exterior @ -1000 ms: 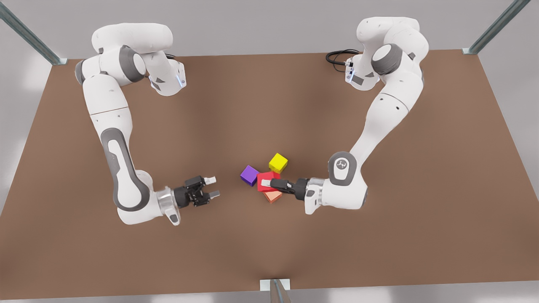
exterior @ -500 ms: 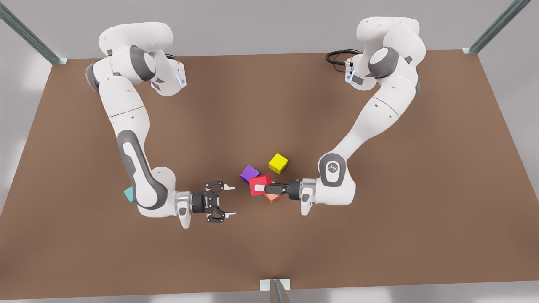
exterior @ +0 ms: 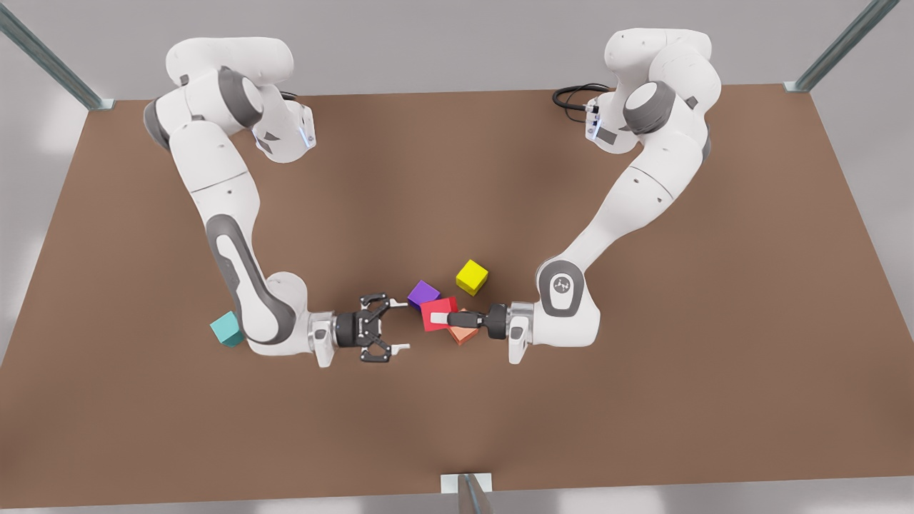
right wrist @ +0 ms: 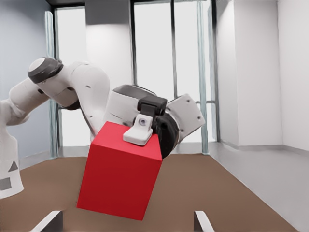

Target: Pick up red wooden cube and pass to hand red wooden cube and place in blue wooden cube

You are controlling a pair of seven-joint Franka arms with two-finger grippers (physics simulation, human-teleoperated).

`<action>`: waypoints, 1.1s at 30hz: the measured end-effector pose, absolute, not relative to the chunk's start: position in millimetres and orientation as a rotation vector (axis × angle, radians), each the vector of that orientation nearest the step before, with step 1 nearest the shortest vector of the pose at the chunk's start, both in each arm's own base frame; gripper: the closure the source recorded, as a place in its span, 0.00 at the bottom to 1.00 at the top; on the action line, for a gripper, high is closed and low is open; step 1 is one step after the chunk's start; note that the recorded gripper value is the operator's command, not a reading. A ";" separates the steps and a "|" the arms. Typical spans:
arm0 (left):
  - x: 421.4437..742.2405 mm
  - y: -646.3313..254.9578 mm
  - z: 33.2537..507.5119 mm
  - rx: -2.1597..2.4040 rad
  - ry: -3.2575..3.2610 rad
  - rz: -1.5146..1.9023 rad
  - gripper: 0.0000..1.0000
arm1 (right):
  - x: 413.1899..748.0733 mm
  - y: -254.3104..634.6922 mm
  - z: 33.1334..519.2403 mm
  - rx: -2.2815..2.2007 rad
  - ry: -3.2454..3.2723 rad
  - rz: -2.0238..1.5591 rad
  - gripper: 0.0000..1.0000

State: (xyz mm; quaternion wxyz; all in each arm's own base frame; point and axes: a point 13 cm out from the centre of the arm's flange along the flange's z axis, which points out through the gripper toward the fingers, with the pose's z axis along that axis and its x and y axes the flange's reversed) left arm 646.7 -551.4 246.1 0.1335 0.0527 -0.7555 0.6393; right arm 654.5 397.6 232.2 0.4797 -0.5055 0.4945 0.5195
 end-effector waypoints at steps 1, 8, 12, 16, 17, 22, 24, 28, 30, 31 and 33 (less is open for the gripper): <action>645.6 -551.5 244.4 0.146 -2.194 1.854 0.38 | 650.8 400.6 235.9 -1.241 1.188 1.265 0.00; 644.6 -552.2 241.3 0.098 -2.219 1.876 0.38 | 640.2 422.3 238.5 -1.247 1.117 1.242 0.00; 644.5 -552.9 240.1 0.078 -2.233 1.885 0.38 | 639.7 429.4 233.0 -1.241 1.102 1.225 0.00; 643.6 -553.4 238.6 0.062 -2.244 1.891 0.38 | 639.9 436.5 229.6 -1.240 1.092 1.206 0.00; 643.1 -554.3 238.3 0.059 -2.246 1.892 0.38 | 639.3 438.7 229.0 -1.242 1.089 1.202 0.00; 640.4 -559.8 236.3 0.045 -2.259 1.896 0.38 | 634.3 451.3 227.0 -1.255 1.077 1.187 0.00; 641.0 -559.9 235.9 0.043 -2.264 1.899 0.38 | 631.5 457.0 225.6 -1.261 1.074 1.183 0.00; 642.5 -559.6 235.2 0.040 -2.274 1.903 0.38 | 628.2 464.3 223.4 -1.270 1.069 1.174 0.00; 643.0 -559.3 235.0 0.038 -2.278 1.905 0.38 | 629.3 464.6 220.9 -1.271 1.068 1.168 0.28; 643.2 -559.3 234.9 0.037 -2.279 1.906 0.38 | 629.9 465.1 219.3 -1.274 1.067 1.167 0.44; 643.7 -559.0 234.9 0.034 -2.282 1.908 0.37 | 630.9 465.8 218.6 -1.278 1.063 1.163 0.44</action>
